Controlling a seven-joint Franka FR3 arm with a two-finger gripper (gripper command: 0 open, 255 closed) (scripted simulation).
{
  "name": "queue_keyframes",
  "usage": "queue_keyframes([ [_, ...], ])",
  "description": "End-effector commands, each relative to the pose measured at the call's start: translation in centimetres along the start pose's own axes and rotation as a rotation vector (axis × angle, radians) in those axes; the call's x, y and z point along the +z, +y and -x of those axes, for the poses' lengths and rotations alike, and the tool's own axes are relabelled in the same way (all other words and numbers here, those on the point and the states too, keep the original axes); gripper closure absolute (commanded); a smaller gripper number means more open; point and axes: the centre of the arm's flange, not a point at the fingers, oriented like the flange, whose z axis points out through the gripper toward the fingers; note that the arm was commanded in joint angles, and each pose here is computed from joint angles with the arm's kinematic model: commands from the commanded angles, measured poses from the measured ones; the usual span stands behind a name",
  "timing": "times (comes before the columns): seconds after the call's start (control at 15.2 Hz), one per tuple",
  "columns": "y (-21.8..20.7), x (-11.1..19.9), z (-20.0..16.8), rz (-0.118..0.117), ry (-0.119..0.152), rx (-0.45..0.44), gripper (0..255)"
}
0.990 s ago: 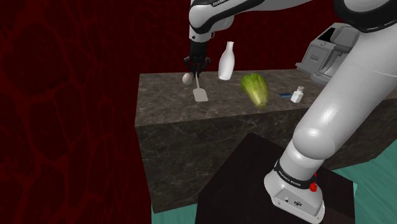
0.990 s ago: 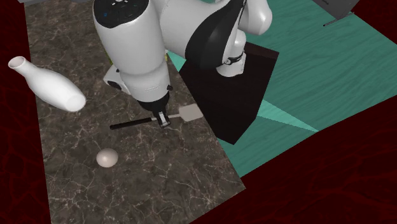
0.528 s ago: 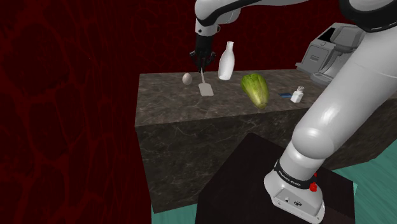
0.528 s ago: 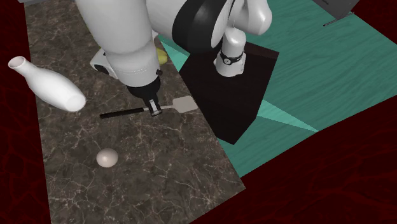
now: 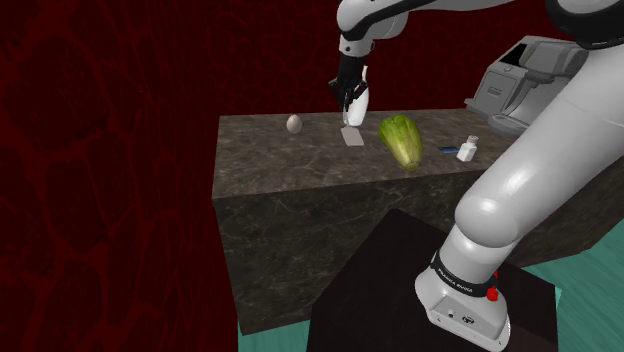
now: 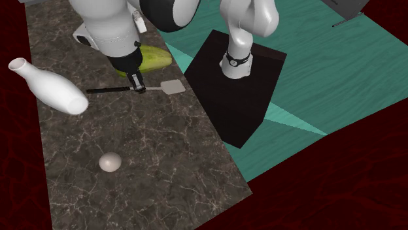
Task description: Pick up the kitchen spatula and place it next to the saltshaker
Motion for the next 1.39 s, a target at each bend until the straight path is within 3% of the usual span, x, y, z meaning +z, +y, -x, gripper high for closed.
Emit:
queue_keyframes([
  [0.0, 2.7, -0.1, -0.4, 0.000, 0.000, -0.002, 255],
  [1.32, 28.5, 0.3, -5.8, 0.000, 0.000, -0.002, 255],
])
